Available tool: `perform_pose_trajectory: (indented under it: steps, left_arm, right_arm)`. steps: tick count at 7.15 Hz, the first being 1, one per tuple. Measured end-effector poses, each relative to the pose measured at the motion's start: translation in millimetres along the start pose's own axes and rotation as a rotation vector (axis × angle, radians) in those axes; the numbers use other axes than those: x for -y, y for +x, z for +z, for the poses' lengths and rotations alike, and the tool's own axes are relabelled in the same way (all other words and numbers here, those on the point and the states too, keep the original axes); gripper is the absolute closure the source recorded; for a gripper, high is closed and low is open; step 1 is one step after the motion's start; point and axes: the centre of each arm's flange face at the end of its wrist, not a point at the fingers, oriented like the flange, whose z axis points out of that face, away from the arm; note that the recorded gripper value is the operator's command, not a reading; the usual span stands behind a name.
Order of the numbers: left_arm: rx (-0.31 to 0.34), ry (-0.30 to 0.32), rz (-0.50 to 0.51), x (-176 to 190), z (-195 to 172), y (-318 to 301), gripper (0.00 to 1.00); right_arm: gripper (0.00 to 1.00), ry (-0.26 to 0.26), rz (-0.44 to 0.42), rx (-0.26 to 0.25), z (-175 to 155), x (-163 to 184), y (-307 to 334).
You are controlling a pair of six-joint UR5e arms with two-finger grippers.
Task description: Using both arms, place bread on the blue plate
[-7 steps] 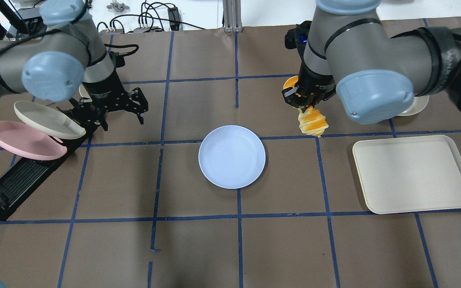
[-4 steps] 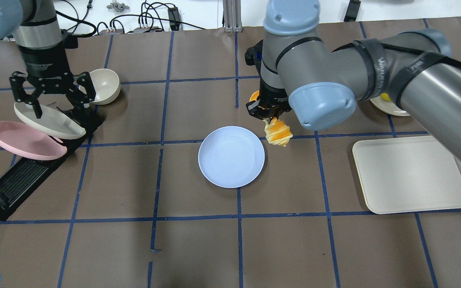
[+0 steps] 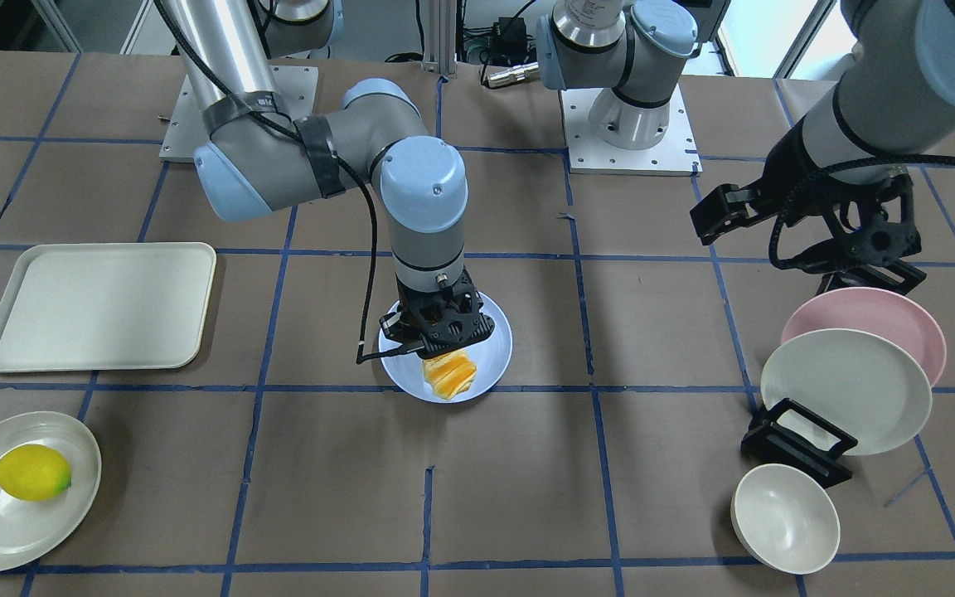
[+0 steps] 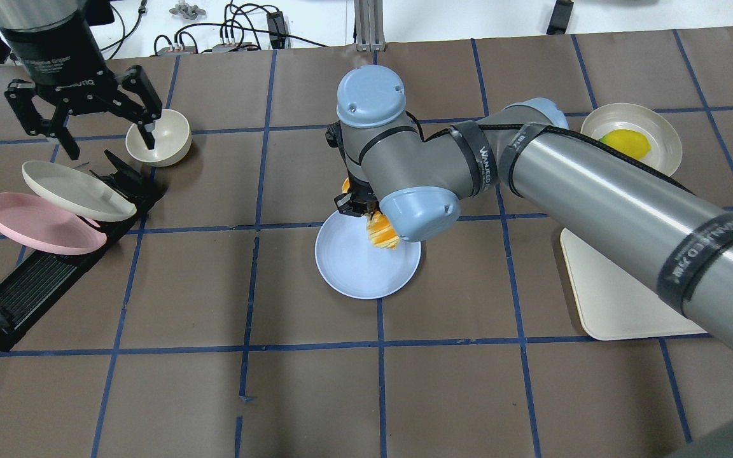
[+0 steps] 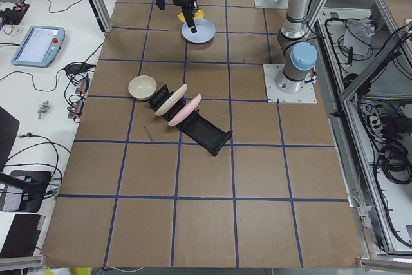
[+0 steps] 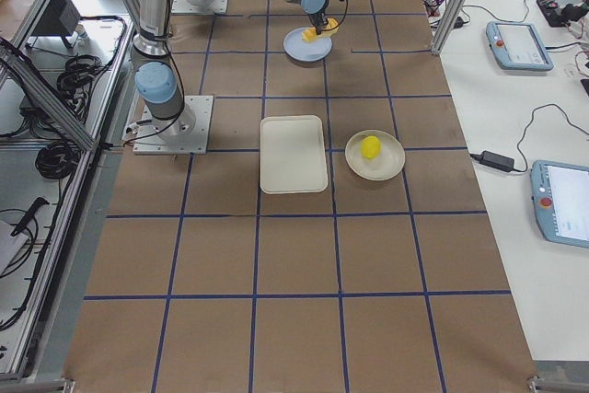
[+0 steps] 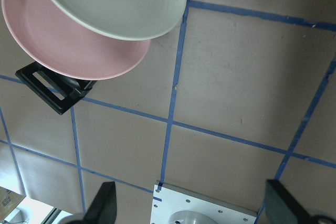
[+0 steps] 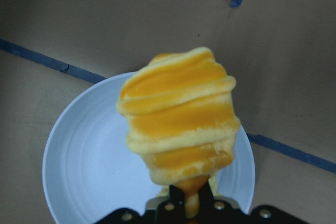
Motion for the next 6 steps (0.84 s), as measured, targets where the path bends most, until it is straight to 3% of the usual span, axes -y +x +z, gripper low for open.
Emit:
perform_pose_trajectory:
  steps: [2,4,5,6]
  left_arm:
    - [-0.027,0.104,0.019,-4.8,9.1,42.4,0.00]
    - [-0.034,0.128,0.026,-10.4,16.4,53.0,0.00]
    - [-0.035,0.132,0.030,-11.6,17.5,54.2,0.00]
    - [-0.037,0.132,0.032,-12.7,18.5,53.6,0.00]
  right_arm:
    - [0.92,-0.024,-0.014,-0.005,22.9,-4.4,-2.1]
    - [0.89,-0.047,-0.017,-0.005,31.5,-9.6,-2.3]
    - [0.01,-0.055,-0.018,-0.005,33.5,-11.9,-2.3]
    - [0.00,-0.059,-0.017,-0.004,34.0,-13.1,-2.3]
